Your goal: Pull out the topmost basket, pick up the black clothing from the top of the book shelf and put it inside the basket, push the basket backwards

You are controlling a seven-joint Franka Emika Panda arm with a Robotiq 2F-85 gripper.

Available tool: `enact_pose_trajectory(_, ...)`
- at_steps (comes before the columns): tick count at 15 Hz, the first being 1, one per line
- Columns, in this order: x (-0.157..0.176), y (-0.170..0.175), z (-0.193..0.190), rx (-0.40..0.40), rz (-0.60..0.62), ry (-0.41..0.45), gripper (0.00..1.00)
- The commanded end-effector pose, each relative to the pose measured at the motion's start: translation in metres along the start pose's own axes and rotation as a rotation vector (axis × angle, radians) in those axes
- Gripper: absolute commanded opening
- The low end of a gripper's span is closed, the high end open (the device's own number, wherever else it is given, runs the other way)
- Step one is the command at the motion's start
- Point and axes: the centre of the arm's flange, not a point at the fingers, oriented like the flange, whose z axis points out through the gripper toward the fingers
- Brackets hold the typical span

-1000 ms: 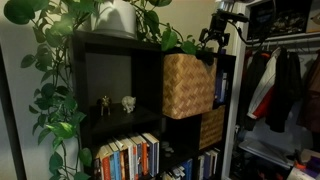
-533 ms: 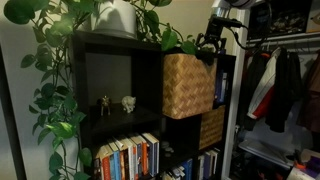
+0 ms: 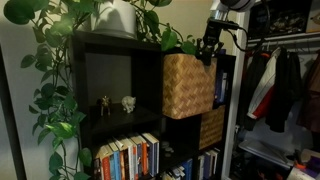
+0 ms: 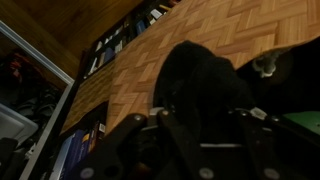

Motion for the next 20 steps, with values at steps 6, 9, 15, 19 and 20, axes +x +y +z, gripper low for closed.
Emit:
enact_pose_trajectory(6, 0.006, -0.020, -0.030, -0.064, -0.006, 0.083, 0.04)
enact_pose_trajectory(9, 0.016, -0.029, -0.023, -0.062, 0.003, 0.118, 0.07)
enact_pose_trajectory(15, 0.039, -0.043, 0.009, 0.028, 0.039, 0.186, 0.07)
enact_pose_trajectory(19, 0.034, -0.042, 0.003, 0.015, 0.013, 0.190, 0.36)
enact_pose_trajectory(20, 0.031, -0.038, -0.005, -0.005, -0.001, 0.196, 0.42)
